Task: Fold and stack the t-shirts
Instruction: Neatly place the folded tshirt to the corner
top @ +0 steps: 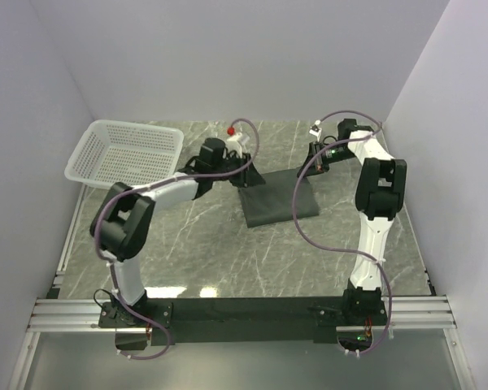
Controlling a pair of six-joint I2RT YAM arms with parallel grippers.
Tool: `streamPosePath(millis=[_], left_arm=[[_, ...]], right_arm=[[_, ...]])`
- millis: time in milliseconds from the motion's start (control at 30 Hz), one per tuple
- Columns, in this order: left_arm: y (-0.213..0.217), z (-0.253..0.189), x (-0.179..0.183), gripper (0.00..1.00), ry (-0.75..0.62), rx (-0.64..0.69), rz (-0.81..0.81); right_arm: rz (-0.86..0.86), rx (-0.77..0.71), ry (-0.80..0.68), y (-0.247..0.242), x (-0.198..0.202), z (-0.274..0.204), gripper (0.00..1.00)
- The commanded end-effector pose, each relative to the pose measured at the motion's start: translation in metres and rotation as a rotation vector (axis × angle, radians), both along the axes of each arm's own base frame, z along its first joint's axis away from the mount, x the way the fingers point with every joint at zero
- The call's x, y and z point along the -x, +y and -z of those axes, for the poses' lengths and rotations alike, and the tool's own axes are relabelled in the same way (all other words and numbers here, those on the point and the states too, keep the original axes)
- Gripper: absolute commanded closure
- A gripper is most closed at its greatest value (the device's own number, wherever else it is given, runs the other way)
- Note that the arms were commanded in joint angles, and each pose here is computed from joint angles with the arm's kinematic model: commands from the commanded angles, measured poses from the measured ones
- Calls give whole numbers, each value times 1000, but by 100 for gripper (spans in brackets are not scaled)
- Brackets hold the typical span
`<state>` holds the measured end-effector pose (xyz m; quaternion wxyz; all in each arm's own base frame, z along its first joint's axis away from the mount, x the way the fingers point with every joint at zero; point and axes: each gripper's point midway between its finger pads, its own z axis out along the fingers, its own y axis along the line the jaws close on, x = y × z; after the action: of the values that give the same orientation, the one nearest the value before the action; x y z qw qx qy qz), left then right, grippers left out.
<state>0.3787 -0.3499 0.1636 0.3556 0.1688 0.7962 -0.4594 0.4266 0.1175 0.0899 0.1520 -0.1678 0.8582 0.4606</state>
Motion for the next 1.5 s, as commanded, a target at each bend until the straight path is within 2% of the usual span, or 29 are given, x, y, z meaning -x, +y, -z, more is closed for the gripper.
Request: streamPosePath(millis=[0, 200, 467, 700, 800, 867, 900, 1000, 1033, 1100, 1133, 1200, 1233, 1267, 1300, 1333, 1467], left_arm=[[-20, 22, 11, 63, 81, 39, 65], [-24, 68, 1, 63, 168, -10, 31], [-8, 112, 17, 64, 252, -50, 12], [1, 113, 34, 64, 254, -50, 20], [1, 97, 34, 62, 206, -28, 28], [1, 83, 31, 58, 165, -22, 28], [3, 66, 27, 57, 111, -17, 19], [11, 28, 18, 52, 0, -31, -25], [17, 21, 14, 36, -29, -51, -58], [39, -1, 5, 28, -117, -126, -162], [47, -9, 3, 25, -152, -144, -194], [68, -36, 9, 19, -235, -161, -266], [83, -42, 5, 12, -265, -183, -342], [97, -58, 14, 9, -307, -176, -379], [104, -65, 17, 1, -327, -177, -408], [116, -72, 18, 1, -346, -180, -458], [162, -100, 45, 1, -373, -125, -633]], right_arm=[[109, 25, 18, 7, -36, -3, 91], [229, 112, 126, 1, -56, 27, 100], [307, 125, 196, -3, -66, 46, 100], [376, 136, 223, -16, -76, 52, 100], [333, 109, 178, -13, -76, 37, 100], [313, 104, 130, -13, -76, 17, 99], [294, 111, 104, -15, -73, 10, 98], [248, 149, -15, -22, -67, -19, 85], [234, 170, -50, -25, -60, -34, 78], [164, 199, -69, -27, -39, -32, 70], [148, 226, -103, -29, -31, -40, 61], [110, 279, -99, -34, -12, -25, 52], [110, 299, -144, -36, -10, -30, 45], [101, 330, -117, -40, 2, -15, 43], [102, 344, -137, -41, 3, -14, 40], [99, 358, -139, -41, 6, -10, 37], [108, 423, -92, -47, 16, 19, 35]])
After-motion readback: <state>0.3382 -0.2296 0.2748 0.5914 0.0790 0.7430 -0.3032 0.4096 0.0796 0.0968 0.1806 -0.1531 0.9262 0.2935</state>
